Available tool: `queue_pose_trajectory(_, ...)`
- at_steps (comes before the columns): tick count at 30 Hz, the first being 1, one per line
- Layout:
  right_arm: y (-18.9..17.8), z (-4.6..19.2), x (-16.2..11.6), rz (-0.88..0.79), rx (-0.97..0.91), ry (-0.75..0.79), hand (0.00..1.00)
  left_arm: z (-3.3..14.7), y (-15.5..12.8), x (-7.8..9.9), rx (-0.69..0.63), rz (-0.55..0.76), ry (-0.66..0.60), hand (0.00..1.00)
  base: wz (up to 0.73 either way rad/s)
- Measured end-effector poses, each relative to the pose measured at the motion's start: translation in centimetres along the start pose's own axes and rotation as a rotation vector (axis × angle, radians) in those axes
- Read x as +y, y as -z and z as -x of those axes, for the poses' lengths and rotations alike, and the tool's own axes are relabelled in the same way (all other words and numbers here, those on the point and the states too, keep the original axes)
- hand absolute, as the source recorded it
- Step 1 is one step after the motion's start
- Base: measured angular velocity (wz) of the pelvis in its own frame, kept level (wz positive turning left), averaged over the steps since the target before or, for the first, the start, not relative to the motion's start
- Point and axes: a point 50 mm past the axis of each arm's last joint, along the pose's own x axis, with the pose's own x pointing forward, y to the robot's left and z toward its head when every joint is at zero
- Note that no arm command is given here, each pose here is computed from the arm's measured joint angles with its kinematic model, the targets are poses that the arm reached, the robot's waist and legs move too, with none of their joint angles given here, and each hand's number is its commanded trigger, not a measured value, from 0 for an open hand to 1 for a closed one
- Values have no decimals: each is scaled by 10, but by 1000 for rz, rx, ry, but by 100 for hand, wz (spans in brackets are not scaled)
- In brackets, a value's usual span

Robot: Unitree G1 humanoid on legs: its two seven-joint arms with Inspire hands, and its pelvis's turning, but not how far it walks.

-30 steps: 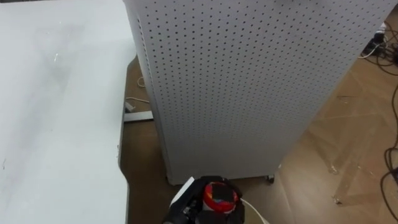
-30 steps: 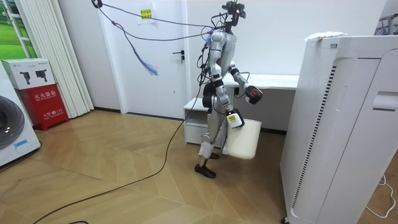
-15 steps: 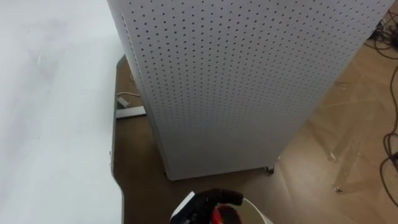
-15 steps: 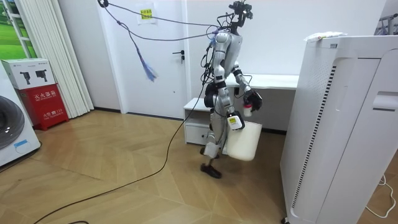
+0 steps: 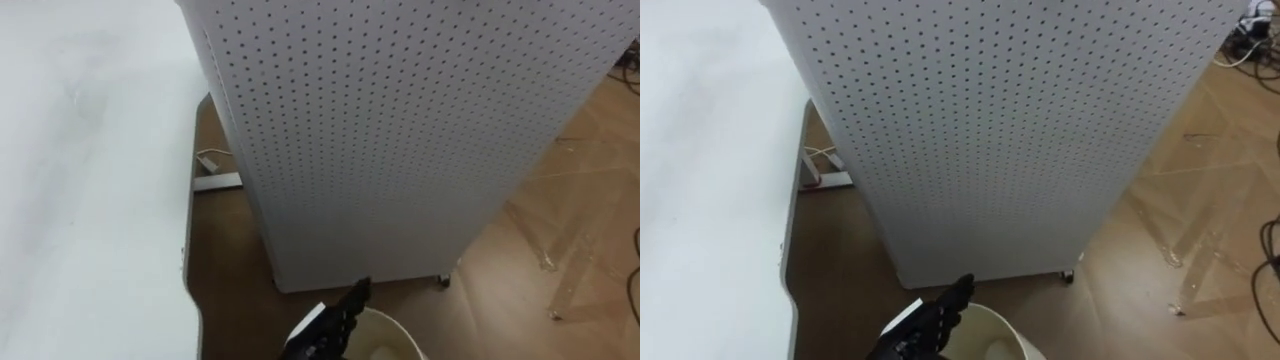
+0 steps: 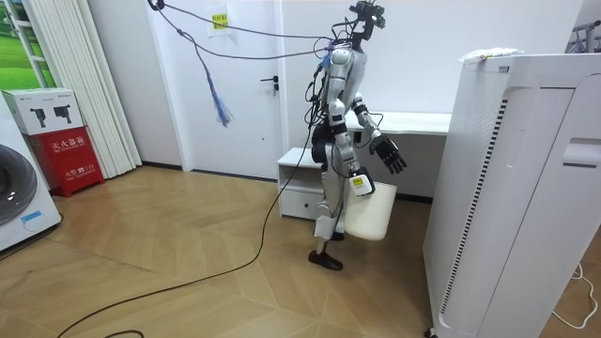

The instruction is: Pick garbage

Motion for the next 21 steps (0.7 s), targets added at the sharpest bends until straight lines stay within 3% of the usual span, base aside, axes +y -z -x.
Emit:
queue_pose_trajectory(13, 25, 11, -13, 18, 70, 29, 100, 5, 8, -6, 37, -113, 39, 0, 1)
queue_pose_trajectory(21, 40, 17, -17, 6, 106, 39, 100, 28, 53, 13, 251, -207, -7, 0, -1)
